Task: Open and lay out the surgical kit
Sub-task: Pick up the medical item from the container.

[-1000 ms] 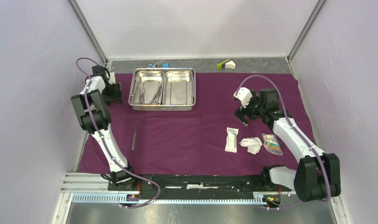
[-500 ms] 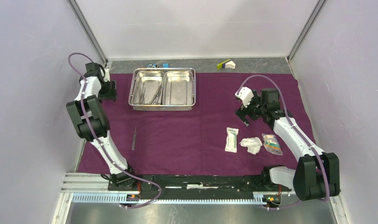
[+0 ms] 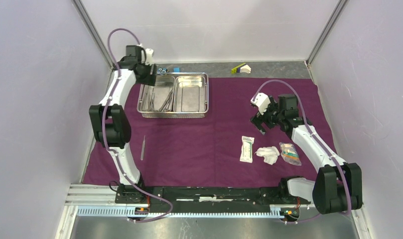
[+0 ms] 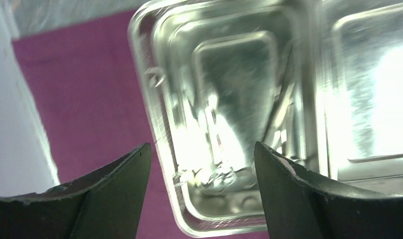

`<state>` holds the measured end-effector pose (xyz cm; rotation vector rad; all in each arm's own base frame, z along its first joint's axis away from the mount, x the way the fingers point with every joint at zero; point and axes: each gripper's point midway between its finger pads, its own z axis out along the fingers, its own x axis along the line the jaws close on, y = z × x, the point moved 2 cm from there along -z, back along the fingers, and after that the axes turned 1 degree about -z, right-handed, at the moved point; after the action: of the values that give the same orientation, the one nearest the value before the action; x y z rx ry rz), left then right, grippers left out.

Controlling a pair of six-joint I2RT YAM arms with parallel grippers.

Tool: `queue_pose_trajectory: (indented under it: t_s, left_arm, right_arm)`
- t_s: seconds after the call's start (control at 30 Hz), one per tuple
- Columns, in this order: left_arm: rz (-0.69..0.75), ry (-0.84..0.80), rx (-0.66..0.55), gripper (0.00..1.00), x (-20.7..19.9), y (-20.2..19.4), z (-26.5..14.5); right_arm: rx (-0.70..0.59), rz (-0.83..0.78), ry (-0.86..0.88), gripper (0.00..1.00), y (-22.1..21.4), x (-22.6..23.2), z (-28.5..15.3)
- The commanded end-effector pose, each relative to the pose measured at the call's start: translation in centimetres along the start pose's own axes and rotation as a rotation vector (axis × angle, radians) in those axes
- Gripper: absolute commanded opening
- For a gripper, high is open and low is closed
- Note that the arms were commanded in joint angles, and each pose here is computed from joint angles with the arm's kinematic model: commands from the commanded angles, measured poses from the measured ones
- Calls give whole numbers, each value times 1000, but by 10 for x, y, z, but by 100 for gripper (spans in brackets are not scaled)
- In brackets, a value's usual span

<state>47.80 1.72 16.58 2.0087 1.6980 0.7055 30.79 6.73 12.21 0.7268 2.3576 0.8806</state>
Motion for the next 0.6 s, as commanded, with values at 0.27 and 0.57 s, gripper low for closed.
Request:
queue_pose_trajectory:
  t_s: [0.27,0.57]
  left_arm:
    - [61,-185,-10,81,-105,33,29]
    - [123,-113,67,70,-82,6,31]
  right_arm:
    - [-29,3,-57,97,6,-17,-4]
    - [-15,34,-48,97,-2,-20,-1]
